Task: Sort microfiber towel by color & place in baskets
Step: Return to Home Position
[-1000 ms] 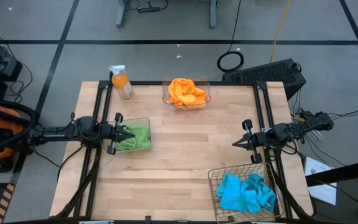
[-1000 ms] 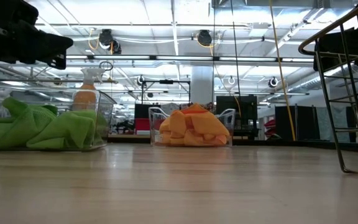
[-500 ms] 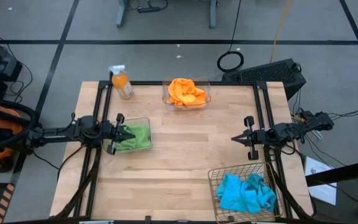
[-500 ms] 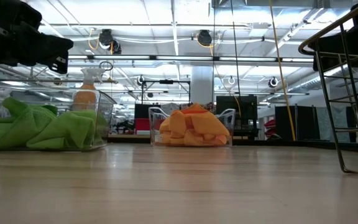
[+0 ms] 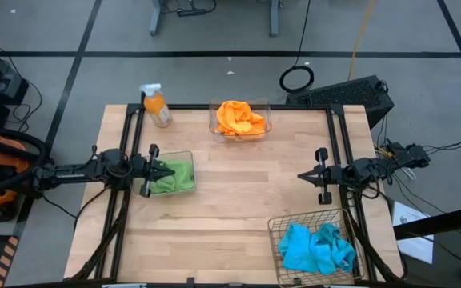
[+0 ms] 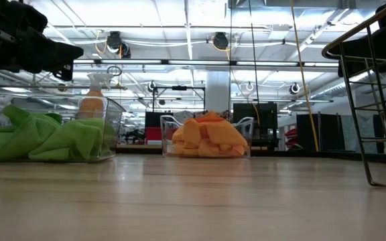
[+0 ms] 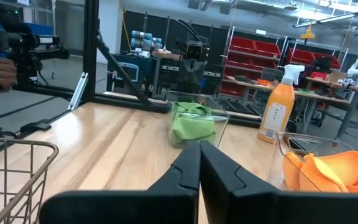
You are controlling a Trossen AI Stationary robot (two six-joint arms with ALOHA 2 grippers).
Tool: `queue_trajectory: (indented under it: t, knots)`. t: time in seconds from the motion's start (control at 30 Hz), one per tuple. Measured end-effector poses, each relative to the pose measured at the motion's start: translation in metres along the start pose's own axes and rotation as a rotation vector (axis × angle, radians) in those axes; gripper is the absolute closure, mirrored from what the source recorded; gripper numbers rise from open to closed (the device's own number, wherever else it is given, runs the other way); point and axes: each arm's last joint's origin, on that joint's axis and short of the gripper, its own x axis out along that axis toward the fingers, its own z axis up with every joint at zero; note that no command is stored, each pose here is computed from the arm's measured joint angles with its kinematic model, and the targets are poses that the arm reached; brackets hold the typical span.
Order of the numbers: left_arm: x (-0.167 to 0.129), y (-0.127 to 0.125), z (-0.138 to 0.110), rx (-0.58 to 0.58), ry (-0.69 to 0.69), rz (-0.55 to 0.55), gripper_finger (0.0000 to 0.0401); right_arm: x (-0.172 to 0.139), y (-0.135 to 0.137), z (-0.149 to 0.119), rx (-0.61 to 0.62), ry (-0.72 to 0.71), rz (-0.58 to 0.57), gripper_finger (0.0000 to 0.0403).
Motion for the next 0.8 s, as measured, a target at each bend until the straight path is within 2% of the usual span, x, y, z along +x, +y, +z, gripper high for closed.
queue_trajectory:
  t: [0.33, 0.67, 0.8]
  knots:
    - [0.0001, 0.0003, -0.0005, 0.006, 0.004, 0.011, 0.0399, 0.0001, -0.0006, -0.0001, -0.055, 0.001, -0.006, 0.0403]
    - [0.0001, 0.0003, -0.0005, 0.005, 0.004, 0.011, 0.0399, 0.0018, -0.0061, -0.0023, -0.023, 0.010, 0.008, 0.0403]
    - [0.0001, 0.0003, -0.0006, 0.006, 0.004, 0.011, 0.0399, 0.0023, -0.0095, -0.0028, -0.022, 0.015, -0.026, 0.0403]
